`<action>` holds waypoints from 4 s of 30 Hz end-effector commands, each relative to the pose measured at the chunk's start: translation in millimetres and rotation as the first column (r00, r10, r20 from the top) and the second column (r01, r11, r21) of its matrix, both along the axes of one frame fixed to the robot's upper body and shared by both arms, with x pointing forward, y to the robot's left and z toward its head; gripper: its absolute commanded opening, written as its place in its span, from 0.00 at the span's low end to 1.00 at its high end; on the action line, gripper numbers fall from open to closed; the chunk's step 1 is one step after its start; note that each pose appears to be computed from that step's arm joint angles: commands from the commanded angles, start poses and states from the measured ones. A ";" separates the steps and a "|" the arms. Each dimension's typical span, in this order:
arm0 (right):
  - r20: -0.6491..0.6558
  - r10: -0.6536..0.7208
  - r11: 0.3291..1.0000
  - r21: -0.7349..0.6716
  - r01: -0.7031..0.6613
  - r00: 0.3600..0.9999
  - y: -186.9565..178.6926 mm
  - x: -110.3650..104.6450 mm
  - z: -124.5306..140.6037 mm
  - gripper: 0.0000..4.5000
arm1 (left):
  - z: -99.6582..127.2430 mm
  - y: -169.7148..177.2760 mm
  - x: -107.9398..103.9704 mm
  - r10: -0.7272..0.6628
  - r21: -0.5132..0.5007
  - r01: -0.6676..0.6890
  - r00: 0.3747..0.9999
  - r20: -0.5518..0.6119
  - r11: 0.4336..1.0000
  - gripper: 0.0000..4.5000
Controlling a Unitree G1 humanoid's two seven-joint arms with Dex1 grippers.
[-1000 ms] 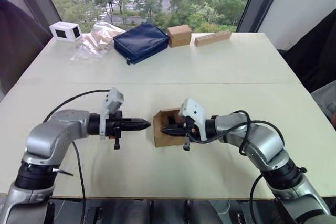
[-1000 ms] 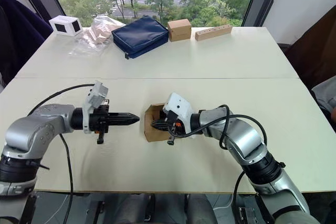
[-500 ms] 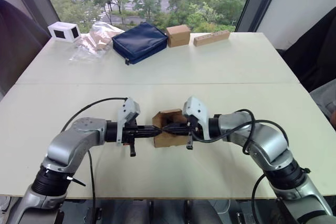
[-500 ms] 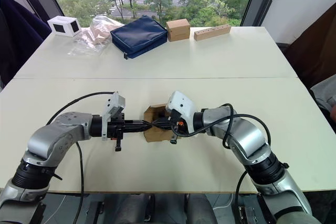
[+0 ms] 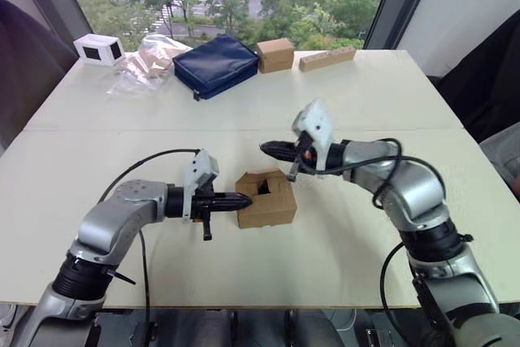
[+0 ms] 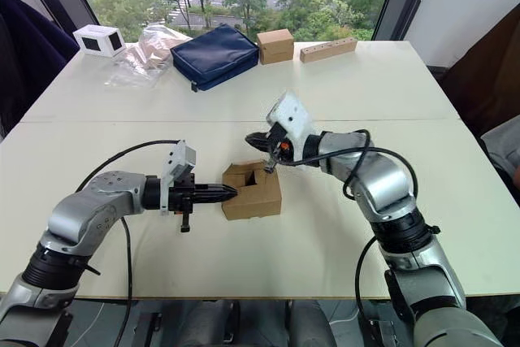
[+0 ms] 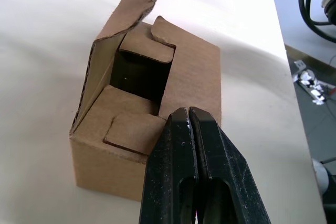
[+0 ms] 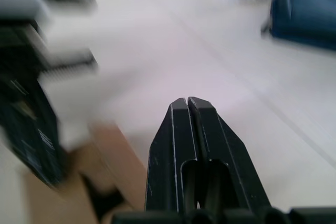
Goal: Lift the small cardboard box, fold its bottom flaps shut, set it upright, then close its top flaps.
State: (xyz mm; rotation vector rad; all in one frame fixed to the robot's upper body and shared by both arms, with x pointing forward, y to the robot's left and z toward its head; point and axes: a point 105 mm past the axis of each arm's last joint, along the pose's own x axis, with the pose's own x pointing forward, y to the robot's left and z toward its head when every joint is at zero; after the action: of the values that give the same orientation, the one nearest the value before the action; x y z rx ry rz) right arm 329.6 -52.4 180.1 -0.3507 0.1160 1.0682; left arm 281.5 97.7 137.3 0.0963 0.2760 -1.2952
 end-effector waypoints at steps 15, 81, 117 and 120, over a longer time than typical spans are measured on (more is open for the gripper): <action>-0.027 0.109 0.992 -0.056 -0.110 0.994 5.8 -33.9 -17.3 0.00 | 39.0 15.6 14.3 0.025 -0.071 -0.021 0.998 0.049 0.997 0.01; -0.044 0.119 0.993 -0.008 -0.119 0.992 -15.6 -56.1 -0.9 0.00 | 16.9 -10.3 27.7 0.067 -0.068 -0.058 0.990 0.124 0.996 0.01; -0.021 0.052 0.993 -0.108 -0.054 0.998 -14.8 -30.9 -25.9 0.00 | 20.2 -21.5 18.6 0.086 -0.063 -0.079 0.990 0.111 0.995 0.01; -0.013 0.035 0.999 0.024 -0.035 0.999 -18.6 -30.6 -5.5 0.00 | 41.4 -13.5 23.5 0.157 -0.166 -0.137 0.981 0.115 0.976 0.01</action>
State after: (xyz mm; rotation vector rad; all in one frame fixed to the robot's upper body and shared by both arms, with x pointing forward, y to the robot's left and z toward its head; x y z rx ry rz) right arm 299.3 -68.1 152.0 -0.3814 0.1966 1.1200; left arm 301.1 75.7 154.3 0.0427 0.1582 -1.1947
